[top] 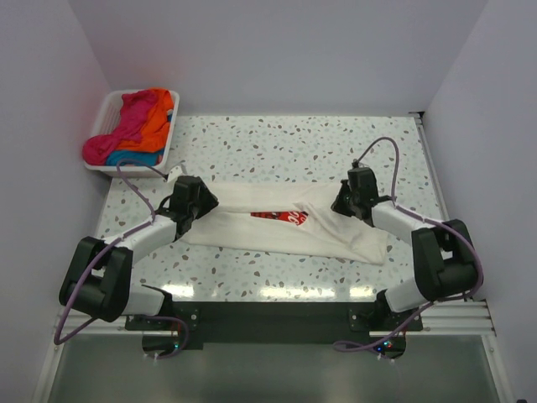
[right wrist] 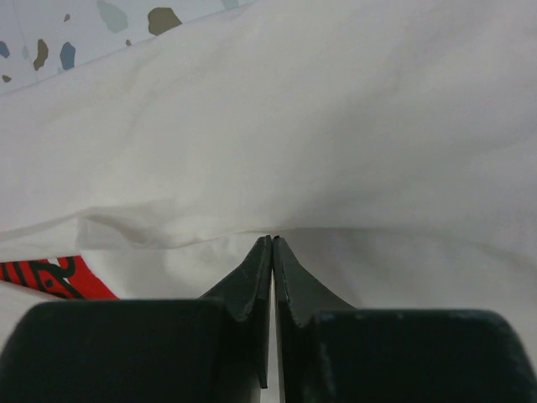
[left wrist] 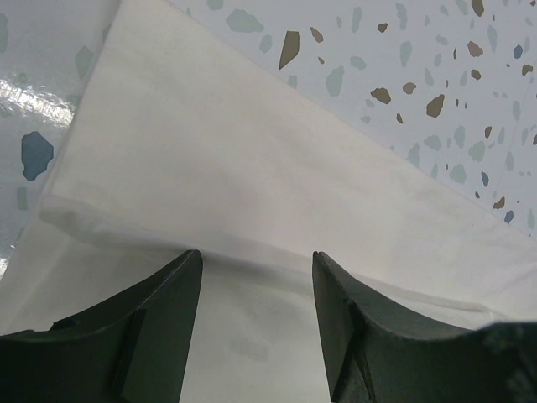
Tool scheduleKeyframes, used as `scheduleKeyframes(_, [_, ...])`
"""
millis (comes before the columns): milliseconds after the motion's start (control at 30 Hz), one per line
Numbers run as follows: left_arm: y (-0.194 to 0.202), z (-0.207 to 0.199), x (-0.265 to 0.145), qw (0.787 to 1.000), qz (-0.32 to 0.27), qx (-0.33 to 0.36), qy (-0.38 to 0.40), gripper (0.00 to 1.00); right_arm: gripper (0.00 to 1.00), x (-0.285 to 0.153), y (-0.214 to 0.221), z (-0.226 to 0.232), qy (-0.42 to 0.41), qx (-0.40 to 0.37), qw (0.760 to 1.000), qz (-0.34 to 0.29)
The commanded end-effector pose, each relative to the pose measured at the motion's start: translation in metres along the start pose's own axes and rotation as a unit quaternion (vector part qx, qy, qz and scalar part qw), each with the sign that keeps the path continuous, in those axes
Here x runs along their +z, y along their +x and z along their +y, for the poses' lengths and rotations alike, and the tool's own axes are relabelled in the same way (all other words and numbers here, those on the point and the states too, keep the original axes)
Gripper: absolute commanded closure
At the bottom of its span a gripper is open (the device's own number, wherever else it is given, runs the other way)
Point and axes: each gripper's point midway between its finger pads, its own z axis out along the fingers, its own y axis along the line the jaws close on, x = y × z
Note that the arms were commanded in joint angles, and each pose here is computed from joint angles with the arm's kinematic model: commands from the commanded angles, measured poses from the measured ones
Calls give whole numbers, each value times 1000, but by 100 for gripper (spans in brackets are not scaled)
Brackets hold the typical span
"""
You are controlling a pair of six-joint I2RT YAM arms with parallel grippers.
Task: Fold and stack the t-shirts
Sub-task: Fold the tshirt
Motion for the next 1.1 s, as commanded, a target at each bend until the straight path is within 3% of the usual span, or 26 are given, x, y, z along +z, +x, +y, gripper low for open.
scheduleKeyframes(0, [-12, -13, -4, 1000, -19, -5, 20, 40, 98, -19, -23, 23, -31, -1, 998, -55])
scheduleKeyframes(467, [-9, -11, -5, 1000, -17, -8, 21, 40, 100, -77, 34, 65, -123, -61, 990, -39])
scheduleKeyframes(1067, [-3, -3, -9, 1000, -14, -9, 16, 40, 100, -84, 109, 88, -137, -133, 982, 5])
